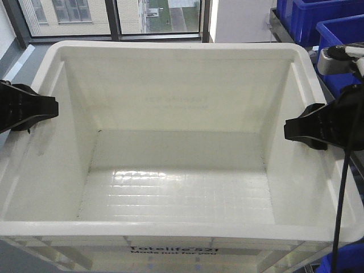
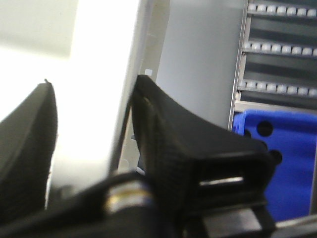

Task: Move bin from left to right shelf
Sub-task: 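Keep the tote gripped while driving past the windows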

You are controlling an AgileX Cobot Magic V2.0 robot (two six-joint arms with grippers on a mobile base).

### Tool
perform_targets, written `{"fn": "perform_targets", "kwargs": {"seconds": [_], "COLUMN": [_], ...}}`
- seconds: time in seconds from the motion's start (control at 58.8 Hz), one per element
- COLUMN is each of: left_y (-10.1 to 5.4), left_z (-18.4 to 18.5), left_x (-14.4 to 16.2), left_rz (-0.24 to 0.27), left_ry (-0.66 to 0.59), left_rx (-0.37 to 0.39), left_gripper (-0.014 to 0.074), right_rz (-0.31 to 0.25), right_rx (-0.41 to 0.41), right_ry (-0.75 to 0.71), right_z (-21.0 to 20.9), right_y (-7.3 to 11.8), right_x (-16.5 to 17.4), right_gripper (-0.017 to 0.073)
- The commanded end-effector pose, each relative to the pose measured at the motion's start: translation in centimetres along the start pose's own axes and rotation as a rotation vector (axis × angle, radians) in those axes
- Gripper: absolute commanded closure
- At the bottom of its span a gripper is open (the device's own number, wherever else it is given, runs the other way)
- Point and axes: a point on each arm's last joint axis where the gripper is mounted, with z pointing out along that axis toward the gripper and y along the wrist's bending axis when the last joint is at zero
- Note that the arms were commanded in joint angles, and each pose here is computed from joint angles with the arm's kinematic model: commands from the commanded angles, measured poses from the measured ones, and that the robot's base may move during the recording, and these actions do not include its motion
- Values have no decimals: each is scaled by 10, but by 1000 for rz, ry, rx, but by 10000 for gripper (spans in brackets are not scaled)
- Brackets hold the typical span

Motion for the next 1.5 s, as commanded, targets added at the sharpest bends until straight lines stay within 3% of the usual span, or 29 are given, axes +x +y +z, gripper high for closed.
{"fn": "perform_targets", "kwargs": {"seconds": [0.0,1.48], "left_y": [-12,-12], "left_z": [-21,-21], "left_x": [-18,-18], "left_rz": [8,8], "left_ry": [-174,-174], "left_rx": [65,65], "left_gripper": [600,600], "right_rz": [-9,-9], "right_rx": [-12,-12], "right_ry": [-160,-161], "right_z": [-17,-17], "right_y": [4,4], "right_x": [-17,-17], "right_gripper": [564,564]}}
